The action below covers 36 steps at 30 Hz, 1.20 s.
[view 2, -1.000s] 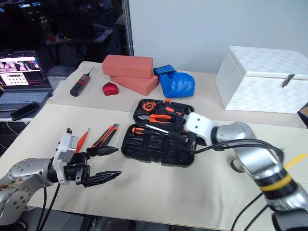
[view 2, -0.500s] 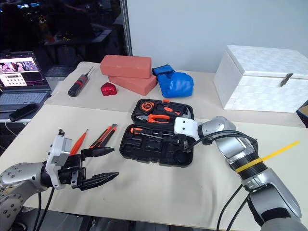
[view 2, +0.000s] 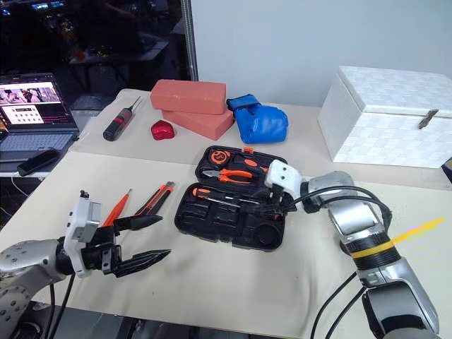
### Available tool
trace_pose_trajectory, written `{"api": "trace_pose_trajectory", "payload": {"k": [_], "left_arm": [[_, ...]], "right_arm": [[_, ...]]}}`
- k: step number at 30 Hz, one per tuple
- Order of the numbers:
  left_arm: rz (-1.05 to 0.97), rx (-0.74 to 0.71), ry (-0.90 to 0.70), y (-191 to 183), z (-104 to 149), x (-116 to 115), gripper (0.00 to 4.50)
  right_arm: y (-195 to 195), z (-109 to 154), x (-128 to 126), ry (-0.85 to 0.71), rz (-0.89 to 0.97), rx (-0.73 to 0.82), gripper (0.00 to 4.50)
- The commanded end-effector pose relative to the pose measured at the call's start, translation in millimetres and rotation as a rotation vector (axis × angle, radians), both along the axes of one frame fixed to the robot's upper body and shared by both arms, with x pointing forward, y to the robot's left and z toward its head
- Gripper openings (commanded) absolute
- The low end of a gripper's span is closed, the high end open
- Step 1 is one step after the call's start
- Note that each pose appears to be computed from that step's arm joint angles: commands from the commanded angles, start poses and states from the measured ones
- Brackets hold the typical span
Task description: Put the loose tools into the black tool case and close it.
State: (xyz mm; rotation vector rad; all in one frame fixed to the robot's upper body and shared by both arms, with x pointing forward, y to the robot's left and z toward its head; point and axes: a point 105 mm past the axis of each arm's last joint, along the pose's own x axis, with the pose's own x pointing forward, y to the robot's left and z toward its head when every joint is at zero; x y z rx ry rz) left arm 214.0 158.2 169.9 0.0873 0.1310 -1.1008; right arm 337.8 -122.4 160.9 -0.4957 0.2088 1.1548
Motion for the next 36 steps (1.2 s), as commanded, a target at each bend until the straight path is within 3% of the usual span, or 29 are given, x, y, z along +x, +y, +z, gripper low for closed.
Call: {"api": "trace_pose_trajectory", "payload": {"k": [1,4,9,12,16,19,22,25,28,35,36], "left_arm": [[0.031,-0.013,-0.023,4,5,1,4.50],[0.057,-0.017,-0.024,8,5,4,4.50],[0.109,-0.029,-0.008,13,0,6,4.50],[0.123,-0.021,-0.009,14,-2,6,4.50],[0.215,-0.052,-0.013,23,0,11,4.50],[0.425,-0.103,-0.046,45,5,27,4.50],[0.706,-0.079,-0.048,79,0,43,4.50],[0.888,-0.010,0.040,105,-13,50,4.50],[0.973,0.065,0.075,120,-20,56,4.50],[0.991,0.152,0.162,125,-35,78,4.50],[0.985,0.161,0.169,124,-37,81,4.50]], "right_arm": [[6,16,-2,-0.008,-0.083,0.187,0.96],[15,-2,5,-0.059,-0.190,0.198,0.07],[32,-84,-6,-0.106,-0.172,-0.133,0.07],[29,-98,-8,-0.133,-0.113,-0.240,0.07],[24,-75,-6,-0.184,-0.093,-0.171,0.07],[32,-29,-10,-0.217,-0.082,0.115,0.07],[29,17,-30,-0.180,0.033,0.353,0.07],[22,34,-52,-0.173,0.115,0.386,0.74],[17,39,-72,-0.142,0.177,0.365,1.81],[5,46,-88,-0.139,0.160,0.352,4.31],[5,46,-90,-0.142,0.157,0.347,4.46]]}}
